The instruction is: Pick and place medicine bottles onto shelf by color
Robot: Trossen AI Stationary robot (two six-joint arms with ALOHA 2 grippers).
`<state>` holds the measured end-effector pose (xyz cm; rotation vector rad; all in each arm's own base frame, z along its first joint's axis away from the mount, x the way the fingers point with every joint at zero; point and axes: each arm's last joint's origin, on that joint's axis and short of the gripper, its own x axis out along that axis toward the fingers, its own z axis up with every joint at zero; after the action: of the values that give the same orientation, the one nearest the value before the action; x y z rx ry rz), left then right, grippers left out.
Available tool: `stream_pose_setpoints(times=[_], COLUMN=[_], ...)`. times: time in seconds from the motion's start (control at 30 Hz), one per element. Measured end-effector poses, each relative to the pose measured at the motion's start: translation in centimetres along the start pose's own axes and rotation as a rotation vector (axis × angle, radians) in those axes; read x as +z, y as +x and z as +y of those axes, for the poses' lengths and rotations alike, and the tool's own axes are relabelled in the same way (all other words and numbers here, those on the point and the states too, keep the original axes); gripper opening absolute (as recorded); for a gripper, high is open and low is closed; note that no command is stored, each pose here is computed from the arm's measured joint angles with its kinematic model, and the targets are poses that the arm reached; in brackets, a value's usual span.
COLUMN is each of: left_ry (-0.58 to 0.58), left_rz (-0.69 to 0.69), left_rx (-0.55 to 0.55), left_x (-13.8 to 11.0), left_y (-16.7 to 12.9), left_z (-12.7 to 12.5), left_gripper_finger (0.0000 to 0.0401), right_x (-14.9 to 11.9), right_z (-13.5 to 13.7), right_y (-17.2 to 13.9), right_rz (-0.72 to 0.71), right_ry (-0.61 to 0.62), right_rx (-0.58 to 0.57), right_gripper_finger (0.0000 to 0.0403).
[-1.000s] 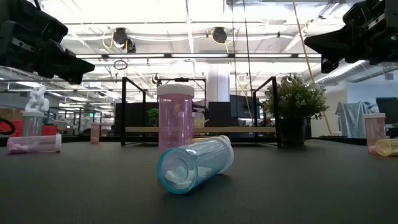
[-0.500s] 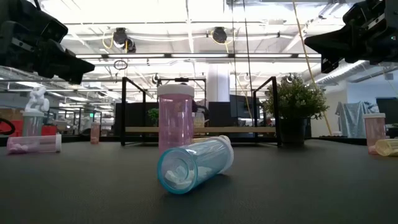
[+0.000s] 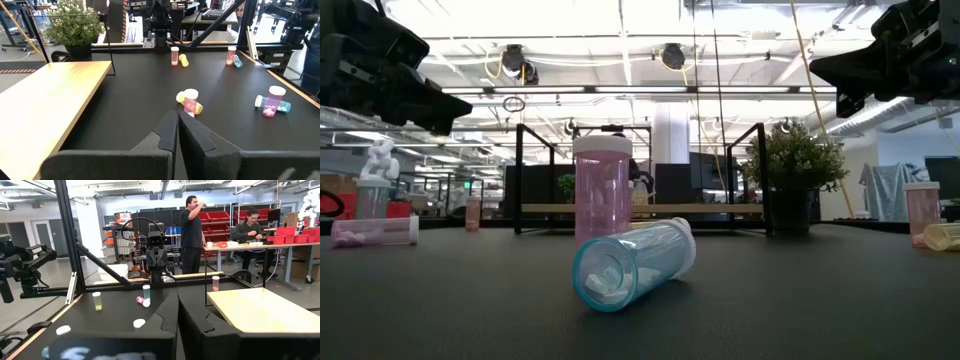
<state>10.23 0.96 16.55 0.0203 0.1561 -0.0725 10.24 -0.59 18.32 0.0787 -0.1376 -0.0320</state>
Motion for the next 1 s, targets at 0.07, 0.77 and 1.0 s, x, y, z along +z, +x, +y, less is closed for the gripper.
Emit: stream_pose_setpoints(times=[0.07,0.77,1.0], left_ry=[0.0,0.0,0.0], left_rz=[0.0,0.0,0.0], left_rx=[0.0,0.0,0.0], left_x=[0.01,-0.01,0.0], left_y=[0.0,0.0,0.0], left_z=[0.0,0.0,0.0], left_gripper_finger=[0.0021,0.0021,0.0021], right_x=[0.0,0.0,0.82], right_z=[0.0,0.0,0.0], right_y=[0.0,0.0,-0.03], right_rz=[0.0,0.0,-0.086], right_ry=[0.0,0.0,0.022], right_rx=[0.0,0.0,-0.016], right_gripper_finger=[0.0,0.0,0.0])
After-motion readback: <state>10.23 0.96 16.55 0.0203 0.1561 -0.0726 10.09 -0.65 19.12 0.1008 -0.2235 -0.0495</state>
